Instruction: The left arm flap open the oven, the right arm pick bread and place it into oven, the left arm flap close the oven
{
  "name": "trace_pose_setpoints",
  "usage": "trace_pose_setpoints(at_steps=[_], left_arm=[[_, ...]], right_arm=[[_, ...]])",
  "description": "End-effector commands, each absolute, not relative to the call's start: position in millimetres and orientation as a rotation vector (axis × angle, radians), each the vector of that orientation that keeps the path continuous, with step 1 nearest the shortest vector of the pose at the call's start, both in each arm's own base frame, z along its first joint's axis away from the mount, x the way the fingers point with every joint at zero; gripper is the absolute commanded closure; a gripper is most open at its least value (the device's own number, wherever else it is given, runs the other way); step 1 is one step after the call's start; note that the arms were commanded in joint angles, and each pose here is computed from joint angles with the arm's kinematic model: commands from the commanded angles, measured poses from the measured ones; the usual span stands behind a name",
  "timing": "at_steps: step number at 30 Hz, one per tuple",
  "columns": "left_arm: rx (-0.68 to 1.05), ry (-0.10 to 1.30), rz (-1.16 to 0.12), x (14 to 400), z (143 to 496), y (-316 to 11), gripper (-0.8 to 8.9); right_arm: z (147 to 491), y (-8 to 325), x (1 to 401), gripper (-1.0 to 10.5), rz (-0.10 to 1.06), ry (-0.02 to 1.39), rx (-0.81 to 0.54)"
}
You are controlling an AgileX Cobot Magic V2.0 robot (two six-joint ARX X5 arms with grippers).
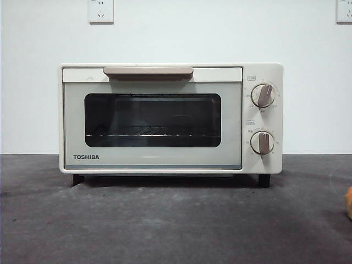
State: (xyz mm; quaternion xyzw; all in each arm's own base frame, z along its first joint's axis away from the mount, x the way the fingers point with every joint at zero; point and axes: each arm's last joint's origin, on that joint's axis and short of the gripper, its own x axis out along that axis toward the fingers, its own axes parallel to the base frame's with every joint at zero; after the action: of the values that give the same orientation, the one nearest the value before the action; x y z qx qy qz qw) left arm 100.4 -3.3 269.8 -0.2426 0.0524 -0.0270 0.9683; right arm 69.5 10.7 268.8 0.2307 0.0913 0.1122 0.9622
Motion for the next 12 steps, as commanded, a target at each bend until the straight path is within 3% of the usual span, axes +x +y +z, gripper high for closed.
trace_pose_setpoints(at_steps=[1, 12], left_arm=[[-0.477, 0.106, -0.141, 106.2, 296.3, -6.9, 8.03], [-0.370, 0.309, -0.549, 133.4, 350.0, -33.8, 8.03]], right_arm=[[287.7, 11.1, 64.8, 9.3, 0.252, 0.214, 0.419], [344.7, 19.9, 68.7, 9.3, 0.567, 0.342, 0.280]])
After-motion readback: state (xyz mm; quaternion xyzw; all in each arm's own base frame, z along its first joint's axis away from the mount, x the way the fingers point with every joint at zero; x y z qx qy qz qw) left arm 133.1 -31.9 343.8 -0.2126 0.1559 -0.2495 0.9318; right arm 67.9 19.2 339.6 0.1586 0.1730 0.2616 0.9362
